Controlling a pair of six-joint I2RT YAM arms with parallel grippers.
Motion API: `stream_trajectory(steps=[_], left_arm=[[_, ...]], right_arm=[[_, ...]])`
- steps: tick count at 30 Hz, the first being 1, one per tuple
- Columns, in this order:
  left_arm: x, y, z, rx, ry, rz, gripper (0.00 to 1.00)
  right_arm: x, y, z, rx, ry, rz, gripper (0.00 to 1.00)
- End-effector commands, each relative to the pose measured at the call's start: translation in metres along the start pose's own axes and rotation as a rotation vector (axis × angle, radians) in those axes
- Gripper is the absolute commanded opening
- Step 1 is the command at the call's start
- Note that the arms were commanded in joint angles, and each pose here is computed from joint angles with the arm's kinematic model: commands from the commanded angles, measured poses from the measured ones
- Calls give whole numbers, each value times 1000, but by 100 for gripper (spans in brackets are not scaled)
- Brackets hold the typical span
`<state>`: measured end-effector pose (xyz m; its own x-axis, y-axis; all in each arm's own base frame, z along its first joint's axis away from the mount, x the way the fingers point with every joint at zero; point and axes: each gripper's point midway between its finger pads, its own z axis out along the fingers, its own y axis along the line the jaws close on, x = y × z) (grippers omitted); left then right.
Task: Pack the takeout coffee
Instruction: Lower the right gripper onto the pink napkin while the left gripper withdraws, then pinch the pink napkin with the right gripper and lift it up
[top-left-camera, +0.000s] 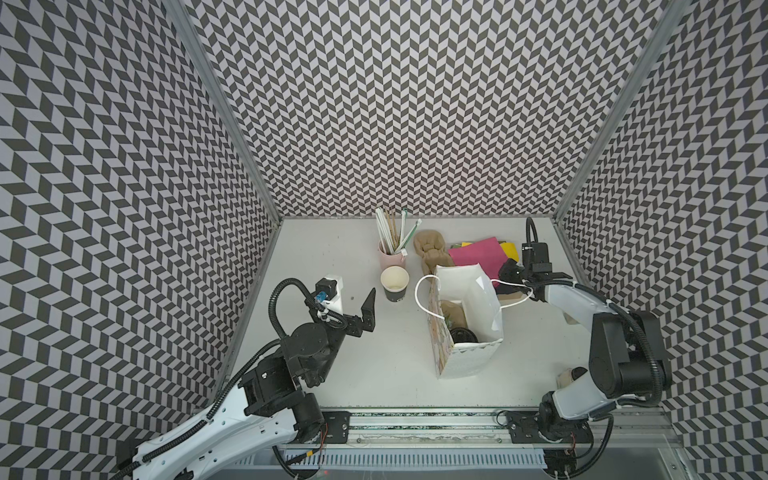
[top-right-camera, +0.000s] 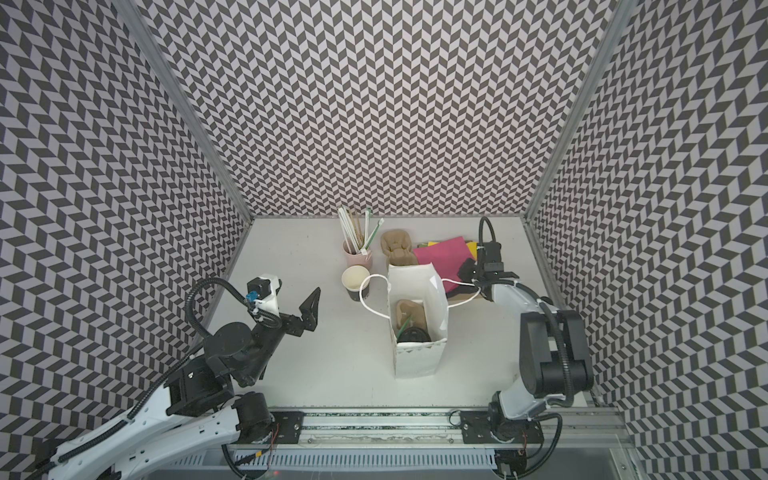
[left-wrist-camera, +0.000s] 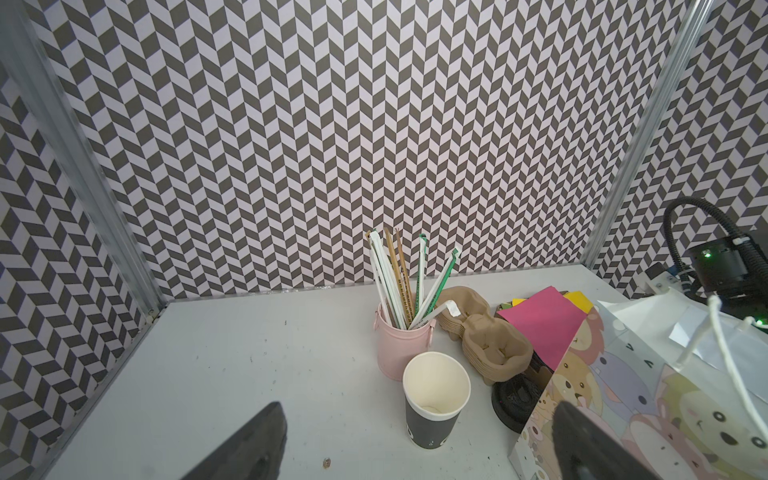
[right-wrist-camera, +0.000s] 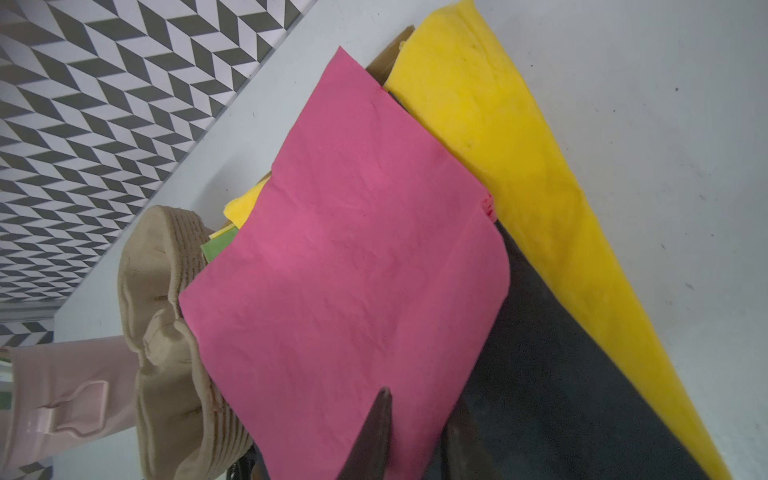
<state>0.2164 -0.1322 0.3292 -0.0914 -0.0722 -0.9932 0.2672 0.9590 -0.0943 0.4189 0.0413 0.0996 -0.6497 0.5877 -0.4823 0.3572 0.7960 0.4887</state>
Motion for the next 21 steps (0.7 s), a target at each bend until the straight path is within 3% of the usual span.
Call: stream_trajectory(steps=[1, 4, 7, 21], left_arm=[[-5, 2, -1, -5, -21, -25, 100], [-6, 3, -2, -5, -25, -30, 100], [-6, 4, -2, -5, -27, -30, 100], [-8, 5, -4, -3, -32, -36, 100]], right_arm=[[-20, 15, -11, -59, -68, 1, 13], [-22, 17, -15, -70, -71, 6, 2], [-27, 23, -26, -90, -93, 9, 0], [-59, 53, -100, -193, -255, -1, 0]])
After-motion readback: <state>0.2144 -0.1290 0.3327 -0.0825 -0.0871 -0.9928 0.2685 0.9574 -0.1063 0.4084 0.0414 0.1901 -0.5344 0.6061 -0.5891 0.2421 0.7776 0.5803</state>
